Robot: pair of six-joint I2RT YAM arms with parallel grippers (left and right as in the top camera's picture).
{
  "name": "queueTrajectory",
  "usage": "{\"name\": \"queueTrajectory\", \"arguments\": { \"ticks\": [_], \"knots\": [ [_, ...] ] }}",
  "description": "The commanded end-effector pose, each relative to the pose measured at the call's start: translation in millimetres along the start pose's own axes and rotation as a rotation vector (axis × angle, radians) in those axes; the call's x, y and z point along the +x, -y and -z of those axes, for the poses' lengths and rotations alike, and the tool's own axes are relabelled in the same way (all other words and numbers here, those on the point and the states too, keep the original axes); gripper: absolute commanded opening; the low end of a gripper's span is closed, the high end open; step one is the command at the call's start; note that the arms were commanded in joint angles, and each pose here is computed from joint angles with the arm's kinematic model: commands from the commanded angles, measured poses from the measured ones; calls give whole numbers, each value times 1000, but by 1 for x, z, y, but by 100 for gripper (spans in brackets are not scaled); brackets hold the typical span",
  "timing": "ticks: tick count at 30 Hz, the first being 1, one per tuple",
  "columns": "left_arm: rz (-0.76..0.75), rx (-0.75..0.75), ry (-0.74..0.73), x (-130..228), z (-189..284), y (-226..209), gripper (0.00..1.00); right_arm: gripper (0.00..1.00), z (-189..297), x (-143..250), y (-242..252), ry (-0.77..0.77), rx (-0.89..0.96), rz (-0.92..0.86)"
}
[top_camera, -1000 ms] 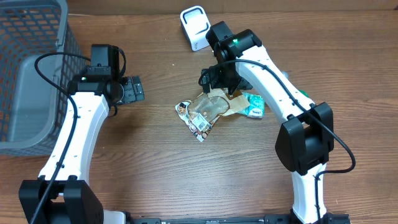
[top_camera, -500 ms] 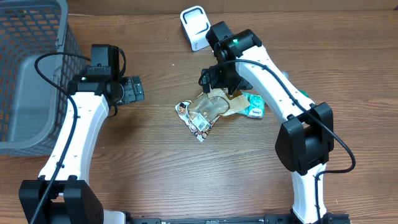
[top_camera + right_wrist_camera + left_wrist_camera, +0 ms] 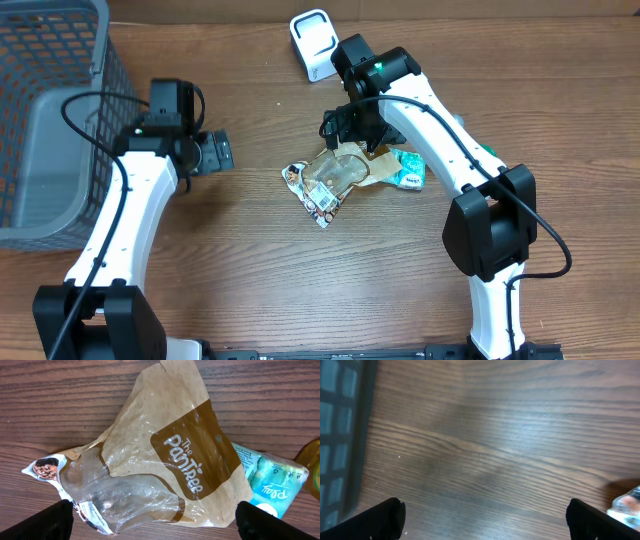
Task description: Scan the item barcode
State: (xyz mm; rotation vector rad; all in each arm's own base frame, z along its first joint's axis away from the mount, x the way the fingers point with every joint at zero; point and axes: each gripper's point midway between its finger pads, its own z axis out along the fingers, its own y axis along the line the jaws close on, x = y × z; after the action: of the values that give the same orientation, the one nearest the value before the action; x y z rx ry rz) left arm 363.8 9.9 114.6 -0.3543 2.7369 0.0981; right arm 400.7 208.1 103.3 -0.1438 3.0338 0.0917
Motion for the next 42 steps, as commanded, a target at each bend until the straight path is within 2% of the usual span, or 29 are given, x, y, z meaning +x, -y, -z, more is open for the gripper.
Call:
{"name": "queueTrajectory", "arguments": {
  "ticks": [1,8,14,21,25,42],
  "knots": [
    [-1,-66,-12,26,-15,-14,100,100,10,-4,0,31,-2,-2],
    [-18,-99,-119,99,-40,-32,100,100,10,-4,0,31,-2,-3],
    [5,29,0,124,-63,-19,99,100,10,-4,0,31,-2,-2],
    [15,190,226,129,-77,-1,100,100,10,-4,0,31,-2,-3],
    [21,228,330,127,-75,0,99,100,10,-4,0,31,-2,-2],
    [37,259,449,146,-68,-6,100,100,10,-4,0,31,-2,-3]
  ]
}}
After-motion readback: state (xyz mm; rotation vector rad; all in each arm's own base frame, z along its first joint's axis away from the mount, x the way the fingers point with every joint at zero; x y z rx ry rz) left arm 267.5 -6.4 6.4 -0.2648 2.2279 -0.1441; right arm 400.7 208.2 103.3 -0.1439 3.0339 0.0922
